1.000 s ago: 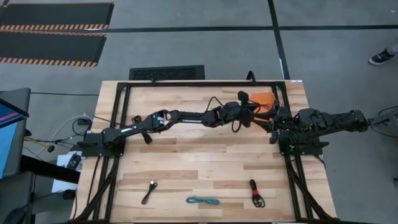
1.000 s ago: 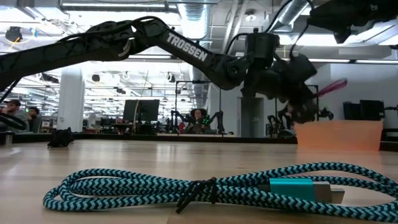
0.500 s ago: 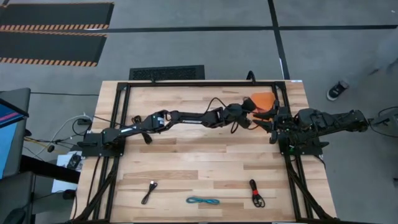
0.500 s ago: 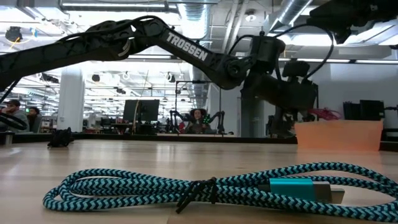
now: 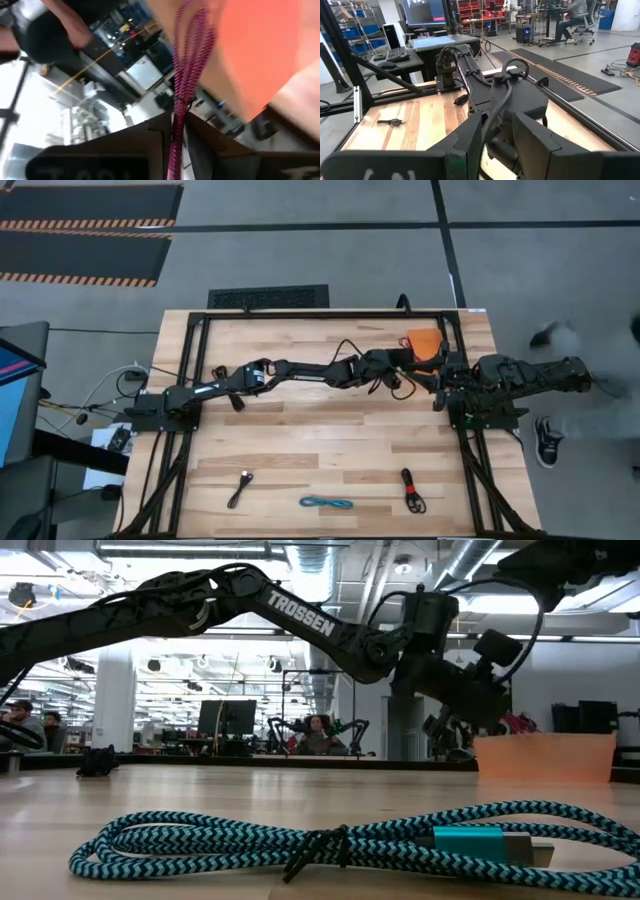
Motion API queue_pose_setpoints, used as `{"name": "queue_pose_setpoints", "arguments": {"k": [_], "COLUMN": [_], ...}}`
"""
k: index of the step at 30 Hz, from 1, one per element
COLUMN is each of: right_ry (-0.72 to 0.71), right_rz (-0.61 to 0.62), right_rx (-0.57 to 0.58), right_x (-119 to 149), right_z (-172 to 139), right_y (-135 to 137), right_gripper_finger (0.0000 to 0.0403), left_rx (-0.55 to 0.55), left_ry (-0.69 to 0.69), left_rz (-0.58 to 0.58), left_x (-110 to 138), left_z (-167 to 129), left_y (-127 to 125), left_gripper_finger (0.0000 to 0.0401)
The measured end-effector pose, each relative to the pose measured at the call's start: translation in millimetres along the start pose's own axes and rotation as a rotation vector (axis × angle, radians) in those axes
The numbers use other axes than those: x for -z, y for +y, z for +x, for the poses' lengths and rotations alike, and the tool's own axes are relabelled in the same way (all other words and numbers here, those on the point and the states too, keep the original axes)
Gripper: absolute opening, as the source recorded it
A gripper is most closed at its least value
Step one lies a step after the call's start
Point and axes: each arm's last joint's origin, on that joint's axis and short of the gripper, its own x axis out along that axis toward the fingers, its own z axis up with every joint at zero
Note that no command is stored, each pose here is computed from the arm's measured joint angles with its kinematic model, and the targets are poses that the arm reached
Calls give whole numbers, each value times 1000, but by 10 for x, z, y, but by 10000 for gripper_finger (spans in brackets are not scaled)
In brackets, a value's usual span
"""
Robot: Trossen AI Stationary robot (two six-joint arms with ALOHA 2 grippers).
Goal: Pick and place USB-C Cables
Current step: Put the black and pink charger cable into the orange bin, then put the top black charger cable into the orange bin
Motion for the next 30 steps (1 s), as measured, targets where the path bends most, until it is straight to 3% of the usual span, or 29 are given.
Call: {"name": "queue_pose_setpoints", "arguments": {"k": [5, 11, 15, 22, 25, 30], "right_ry": [0, 0, 1, 0, 3, 13], "right_rz": [-1, -1, -1, -1, -2, -6], "right_rx": [0, 1, 1, 1, 1, 3], "right_x": [0, 1, 1, 1, 3, 13], "right_z": [0, 0, 0, 0, 0, 0], "right_y": [0, 0, 0, 0, -1, -2], "right_gripper_finger": [136, 136, 136, 136, 136, 136], "left_rx": [-47, -87, -90, -88, -110, -196], "left_ry": [-14, -34, -37, -41, -16, 113], "left_rz": [60, 24, 16, -101, -204, -559], "left_x": [3, 9, 7, 9, 33, 78], "left_z": [0, 0, -1, -1, -3, -60], "left_y": [26, 50, 52, 51, 78, 218], "left_gripper_finger": [49, 61, 87, 157, 184, 217]}}
